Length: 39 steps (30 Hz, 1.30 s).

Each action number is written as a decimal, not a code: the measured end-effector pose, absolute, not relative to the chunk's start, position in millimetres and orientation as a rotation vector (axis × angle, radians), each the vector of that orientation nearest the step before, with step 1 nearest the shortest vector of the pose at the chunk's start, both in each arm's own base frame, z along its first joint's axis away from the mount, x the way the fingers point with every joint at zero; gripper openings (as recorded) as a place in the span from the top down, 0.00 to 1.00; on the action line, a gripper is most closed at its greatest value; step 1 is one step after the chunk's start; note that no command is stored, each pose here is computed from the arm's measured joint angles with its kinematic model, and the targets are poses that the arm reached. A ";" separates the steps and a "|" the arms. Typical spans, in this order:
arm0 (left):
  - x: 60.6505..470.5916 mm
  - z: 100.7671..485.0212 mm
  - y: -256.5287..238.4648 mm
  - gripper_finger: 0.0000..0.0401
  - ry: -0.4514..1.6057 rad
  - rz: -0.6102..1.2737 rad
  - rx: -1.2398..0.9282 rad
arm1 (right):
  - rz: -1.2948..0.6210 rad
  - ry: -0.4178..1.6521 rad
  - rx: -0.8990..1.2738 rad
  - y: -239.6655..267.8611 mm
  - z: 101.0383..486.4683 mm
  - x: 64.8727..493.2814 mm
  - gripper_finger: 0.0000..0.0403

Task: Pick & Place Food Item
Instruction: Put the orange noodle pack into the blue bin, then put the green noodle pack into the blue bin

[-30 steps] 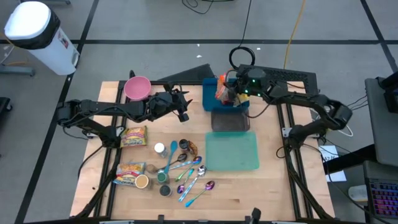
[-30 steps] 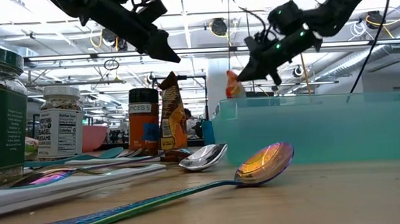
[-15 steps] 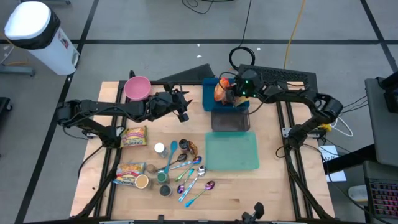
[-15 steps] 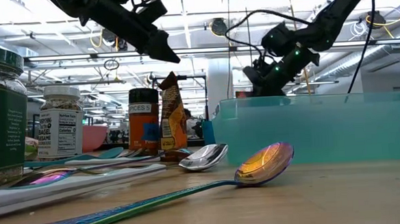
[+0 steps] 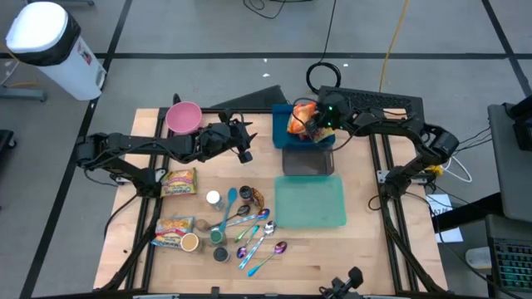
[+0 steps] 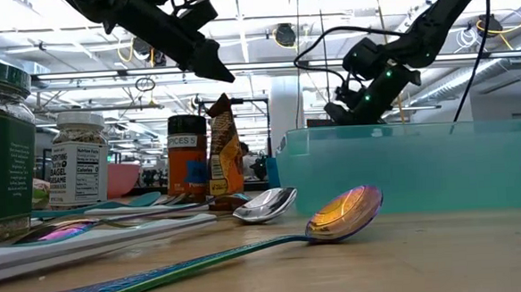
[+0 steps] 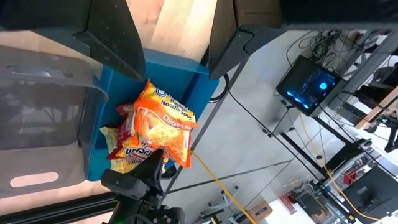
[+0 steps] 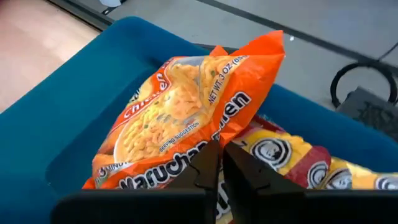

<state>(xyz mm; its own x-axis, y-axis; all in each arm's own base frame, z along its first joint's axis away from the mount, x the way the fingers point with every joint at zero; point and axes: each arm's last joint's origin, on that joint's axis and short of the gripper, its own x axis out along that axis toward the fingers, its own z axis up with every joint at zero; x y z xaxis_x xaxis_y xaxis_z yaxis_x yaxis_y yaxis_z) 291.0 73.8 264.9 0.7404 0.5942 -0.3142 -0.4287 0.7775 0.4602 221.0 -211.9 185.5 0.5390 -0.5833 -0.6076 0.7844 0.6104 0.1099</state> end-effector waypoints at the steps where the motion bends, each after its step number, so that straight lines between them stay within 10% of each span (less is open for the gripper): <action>1: 291.0 264.9 73.8 0.54 0.466 0.577 0.370 | -0.836 0.560 0.385 -212.1 185.9 221.1 0.93; 16: 273.8 269.2 65.9 0.54 0.534 0.498 0.286 | -0.764 0.419 0.318 -196.9 229.5 212.9 0.45; 26: 194.2 276.5 46.8 0.54 0.785 0.393 -0.129 | -0.488 0.267 0.270 -122.6 284.8 197.1 0.46; 39: 121.5 203.8 15.5 0.54 1.368 0.476 -0.445 | -0.254 0.104 0.117 -70.4 261.3 201.3 0.50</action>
